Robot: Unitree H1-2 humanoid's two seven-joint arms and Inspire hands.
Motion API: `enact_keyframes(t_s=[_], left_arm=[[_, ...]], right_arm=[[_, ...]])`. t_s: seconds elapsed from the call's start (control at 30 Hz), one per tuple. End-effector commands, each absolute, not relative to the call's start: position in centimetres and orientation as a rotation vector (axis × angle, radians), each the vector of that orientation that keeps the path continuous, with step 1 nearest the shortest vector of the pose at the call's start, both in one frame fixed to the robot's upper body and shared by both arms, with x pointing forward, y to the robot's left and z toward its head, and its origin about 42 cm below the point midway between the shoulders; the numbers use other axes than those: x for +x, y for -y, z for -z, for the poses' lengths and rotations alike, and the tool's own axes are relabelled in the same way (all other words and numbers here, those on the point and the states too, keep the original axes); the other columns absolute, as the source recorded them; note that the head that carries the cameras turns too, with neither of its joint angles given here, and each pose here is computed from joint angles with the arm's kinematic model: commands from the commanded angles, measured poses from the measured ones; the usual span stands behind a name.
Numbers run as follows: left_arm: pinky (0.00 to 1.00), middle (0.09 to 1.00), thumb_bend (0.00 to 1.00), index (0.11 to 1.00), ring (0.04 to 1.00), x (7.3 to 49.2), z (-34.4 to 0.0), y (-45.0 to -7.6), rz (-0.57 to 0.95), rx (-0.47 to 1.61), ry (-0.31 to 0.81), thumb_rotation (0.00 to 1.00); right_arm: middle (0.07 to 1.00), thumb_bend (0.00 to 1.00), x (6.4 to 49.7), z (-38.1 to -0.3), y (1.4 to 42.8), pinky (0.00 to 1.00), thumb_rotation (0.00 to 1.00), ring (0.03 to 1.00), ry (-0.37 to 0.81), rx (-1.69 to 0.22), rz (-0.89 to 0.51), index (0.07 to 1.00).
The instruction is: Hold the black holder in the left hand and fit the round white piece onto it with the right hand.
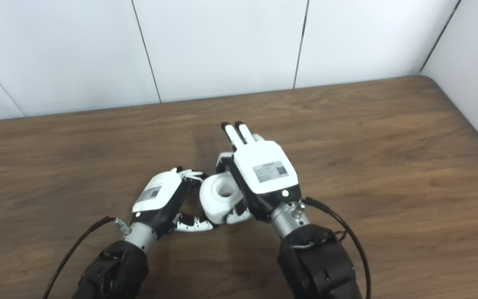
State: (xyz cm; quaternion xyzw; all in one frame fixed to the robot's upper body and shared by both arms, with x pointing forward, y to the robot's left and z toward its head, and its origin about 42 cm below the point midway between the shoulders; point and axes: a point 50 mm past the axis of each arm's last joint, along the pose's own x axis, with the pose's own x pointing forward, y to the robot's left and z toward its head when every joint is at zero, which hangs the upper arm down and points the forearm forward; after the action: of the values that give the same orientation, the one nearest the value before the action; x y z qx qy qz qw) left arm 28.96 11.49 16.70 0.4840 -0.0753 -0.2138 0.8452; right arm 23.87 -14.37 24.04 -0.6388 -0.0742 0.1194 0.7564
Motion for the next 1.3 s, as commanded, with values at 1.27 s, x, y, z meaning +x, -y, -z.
enact_keyframes(t_s=[1.27], left_arm=[[1.00, 0.829, 0.52, 0.482, 0.899, 30.0, -17.5, -10.8, 0.430, 1.015, 0.234, 0.05]], right_arm=[[1.000, 1.00, 23.1, -31.4, 16.6, 0.75, 0.60, 1.000, 0.250, -1.323, -0.339, 1.000]])
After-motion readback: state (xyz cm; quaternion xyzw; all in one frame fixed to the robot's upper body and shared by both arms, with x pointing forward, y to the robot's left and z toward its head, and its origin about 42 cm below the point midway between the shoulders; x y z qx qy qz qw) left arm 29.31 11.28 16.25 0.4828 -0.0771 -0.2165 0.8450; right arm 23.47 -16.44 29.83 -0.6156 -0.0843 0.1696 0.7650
